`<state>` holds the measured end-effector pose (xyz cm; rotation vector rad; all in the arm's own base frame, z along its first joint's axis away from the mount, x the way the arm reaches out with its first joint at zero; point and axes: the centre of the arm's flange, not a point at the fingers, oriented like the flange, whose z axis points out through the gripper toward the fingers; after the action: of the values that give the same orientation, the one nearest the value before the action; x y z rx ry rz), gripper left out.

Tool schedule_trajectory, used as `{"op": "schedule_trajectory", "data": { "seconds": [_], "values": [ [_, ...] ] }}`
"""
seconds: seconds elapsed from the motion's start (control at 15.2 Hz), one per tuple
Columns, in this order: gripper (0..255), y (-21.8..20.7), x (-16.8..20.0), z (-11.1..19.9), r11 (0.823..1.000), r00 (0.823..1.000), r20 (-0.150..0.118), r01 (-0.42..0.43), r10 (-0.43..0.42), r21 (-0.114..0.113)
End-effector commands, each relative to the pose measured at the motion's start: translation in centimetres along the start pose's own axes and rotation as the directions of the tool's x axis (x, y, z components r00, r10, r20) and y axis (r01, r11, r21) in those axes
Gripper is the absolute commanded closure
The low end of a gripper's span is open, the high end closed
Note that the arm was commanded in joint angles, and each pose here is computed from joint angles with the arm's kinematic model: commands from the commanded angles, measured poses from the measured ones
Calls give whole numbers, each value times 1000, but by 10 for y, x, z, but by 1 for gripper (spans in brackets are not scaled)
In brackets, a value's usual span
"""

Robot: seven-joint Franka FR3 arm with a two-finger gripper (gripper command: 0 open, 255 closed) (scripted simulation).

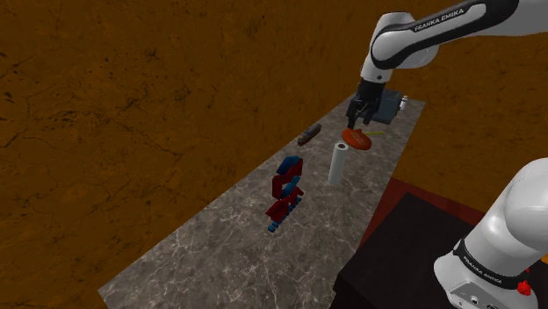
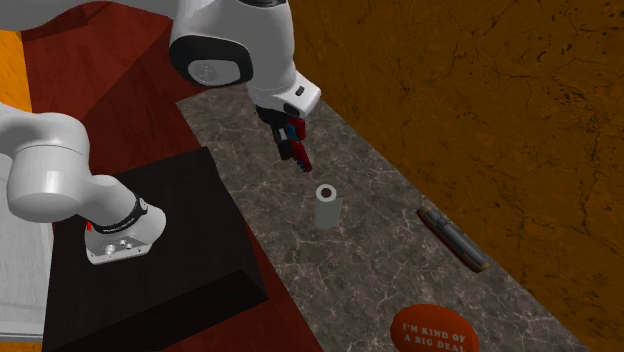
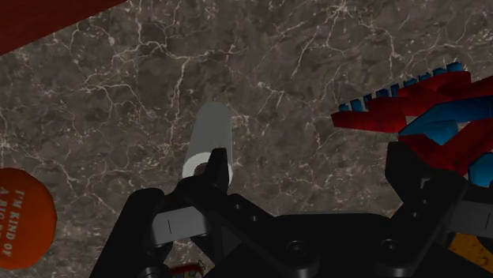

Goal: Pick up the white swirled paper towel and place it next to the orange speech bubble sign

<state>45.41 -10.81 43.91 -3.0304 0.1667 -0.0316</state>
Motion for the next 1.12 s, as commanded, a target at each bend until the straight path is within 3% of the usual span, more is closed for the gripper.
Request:
{"op": "schedule_trajectory", "data": {
  "seconds": [0.0, 0.92, 1.06],
  "values": [
    [0, 9, 16, 20, 1000, 1000, 6, 1, -1, -7],
    [0, 86, 123, 151, 999, 998, 55, 9, -6, -54],
    [0, 88, 124, 157, 998, 998, 56, 10, -7, -54]
  ]
}}
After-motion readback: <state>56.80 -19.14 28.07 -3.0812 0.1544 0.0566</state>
